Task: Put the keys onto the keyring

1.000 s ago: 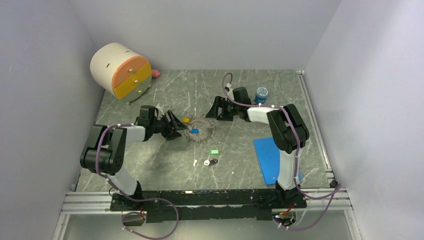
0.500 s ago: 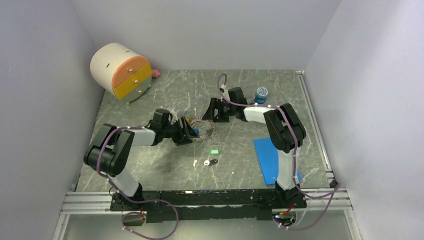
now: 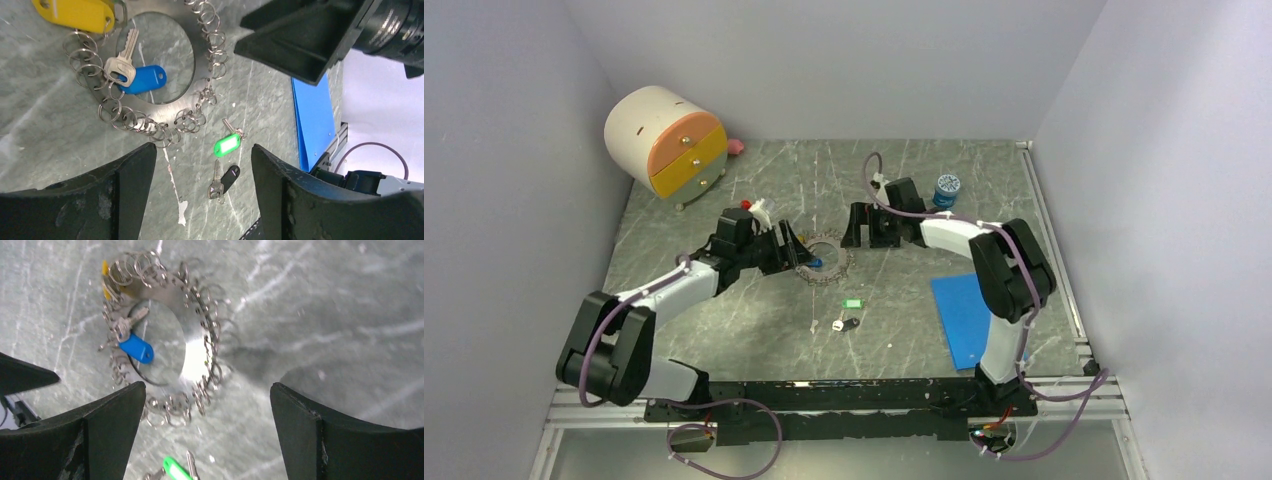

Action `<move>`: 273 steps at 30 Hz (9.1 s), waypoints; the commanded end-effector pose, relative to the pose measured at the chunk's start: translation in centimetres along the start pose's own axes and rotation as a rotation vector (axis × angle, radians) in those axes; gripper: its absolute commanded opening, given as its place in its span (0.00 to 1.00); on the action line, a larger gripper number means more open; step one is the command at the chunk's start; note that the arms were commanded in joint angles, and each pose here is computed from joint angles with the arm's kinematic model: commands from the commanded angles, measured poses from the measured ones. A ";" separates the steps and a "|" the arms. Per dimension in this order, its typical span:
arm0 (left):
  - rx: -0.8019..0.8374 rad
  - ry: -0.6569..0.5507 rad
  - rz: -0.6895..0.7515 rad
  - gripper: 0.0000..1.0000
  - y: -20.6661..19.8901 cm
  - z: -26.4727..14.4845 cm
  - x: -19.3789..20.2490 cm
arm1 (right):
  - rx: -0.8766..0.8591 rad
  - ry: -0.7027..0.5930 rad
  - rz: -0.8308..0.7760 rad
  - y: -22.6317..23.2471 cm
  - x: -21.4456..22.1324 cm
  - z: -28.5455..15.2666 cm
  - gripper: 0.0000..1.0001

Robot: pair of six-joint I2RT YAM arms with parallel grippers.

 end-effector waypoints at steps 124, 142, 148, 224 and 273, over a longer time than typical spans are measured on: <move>-0.032 0.211 0.153 0.50 -3.9 8.9 0.0 | -0.075 -0.094 0.071 1.7 3.5 -5.4 0.33; -0.011 0.292 0.137 0.43 -3.7 11.0 1.9 | -0.070 -0.092 0.073 1.3 4.0 -5.7 0.32; -0.029 0.281 0.146 0.42 -3.4 11.2 2.0 | -0.076 -0.089 0.079 1.3 4.0 -5.5 0.33; 0.469 -0.234 0.907 0.03 -15.8 -7.9 -0.2 | -0.595 -0.745 -0.840 14.7 -4.2 -20.7 0.78; 0.750 -0.339 1.137 0.31 -16.6 -9.5 2.2 | -0.671 -0.641 -0.974 16.8 -2.7 -18.6 0.00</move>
Point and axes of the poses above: each gripper's point midway between its finger pads, its own z axis out along the fingers, its own y axis along the line the jaws close on, x = y × z, the point moved 4 cm from there along -z, back along the fingers, and after that the axes turned 11 degrees about -z, right-handed, at the moved point
